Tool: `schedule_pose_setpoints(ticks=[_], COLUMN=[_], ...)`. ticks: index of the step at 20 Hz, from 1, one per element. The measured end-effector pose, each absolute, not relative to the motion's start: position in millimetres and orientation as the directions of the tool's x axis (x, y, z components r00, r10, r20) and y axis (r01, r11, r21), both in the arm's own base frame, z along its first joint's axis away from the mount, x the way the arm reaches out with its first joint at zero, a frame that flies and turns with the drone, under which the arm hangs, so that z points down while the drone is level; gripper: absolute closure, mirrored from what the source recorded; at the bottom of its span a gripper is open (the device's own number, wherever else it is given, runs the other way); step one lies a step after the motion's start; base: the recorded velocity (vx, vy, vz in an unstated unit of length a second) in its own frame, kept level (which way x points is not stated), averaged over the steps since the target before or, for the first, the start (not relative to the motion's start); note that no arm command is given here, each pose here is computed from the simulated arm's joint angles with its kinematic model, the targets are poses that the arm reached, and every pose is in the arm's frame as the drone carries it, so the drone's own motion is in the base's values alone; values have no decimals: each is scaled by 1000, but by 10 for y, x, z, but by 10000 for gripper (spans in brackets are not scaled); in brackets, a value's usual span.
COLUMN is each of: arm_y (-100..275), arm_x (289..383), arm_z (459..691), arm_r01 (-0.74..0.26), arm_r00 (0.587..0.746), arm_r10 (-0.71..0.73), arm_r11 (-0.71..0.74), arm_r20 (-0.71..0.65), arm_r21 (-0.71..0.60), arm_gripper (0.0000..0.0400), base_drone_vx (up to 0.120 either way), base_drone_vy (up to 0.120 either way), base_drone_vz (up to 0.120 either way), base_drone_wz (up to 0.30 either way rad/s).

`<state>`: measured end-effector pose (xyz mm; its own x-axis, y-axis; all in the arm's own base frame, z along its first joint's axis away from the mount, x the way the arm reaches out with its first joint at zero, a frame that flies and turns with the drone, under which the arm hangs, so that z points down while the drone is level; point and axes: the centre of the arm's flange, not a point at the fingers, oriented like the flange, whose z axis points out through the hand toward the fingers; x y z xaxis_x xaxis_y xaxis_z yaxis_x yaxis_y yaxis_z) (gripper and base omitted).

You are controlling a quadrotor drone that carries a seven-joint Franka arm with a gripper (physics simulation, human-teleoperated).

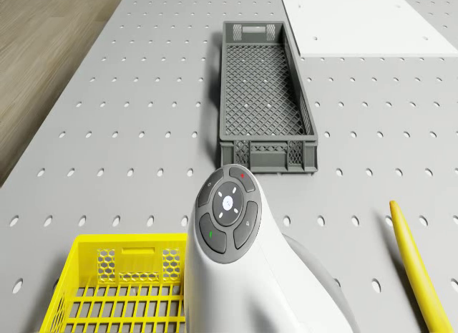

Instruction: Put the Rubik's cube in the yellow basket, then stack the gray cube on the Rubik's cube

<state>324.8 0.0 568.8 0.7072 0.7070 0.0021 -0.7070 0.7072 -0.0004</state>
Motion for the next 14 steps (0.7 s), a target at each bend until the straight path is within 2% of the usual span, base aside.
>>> schedule_pose_setpoints(ticks=[2,6,7,14], arm_y=[0,0,0,0], arm_x=[3247,3247,3248,3248], arm_z=[5688,5688,5688,5688], arm_r01=[-707,-707,-707,-707], arm_r00=[707,707,707,707], arm_r10=[707,707,707,707], arm_r11=[707,707,707,707], arm_r20=[2,2,2,2], arm_r21=[0,0,0,0], arm_gripper=[149,149,149,149], base_drone_vx=[-40,-120,0,0], base_drone_vy=[120,120,120,120], base_drone_vz=[0,0,0,-120], base_drone_wz=[0,0,0,0])
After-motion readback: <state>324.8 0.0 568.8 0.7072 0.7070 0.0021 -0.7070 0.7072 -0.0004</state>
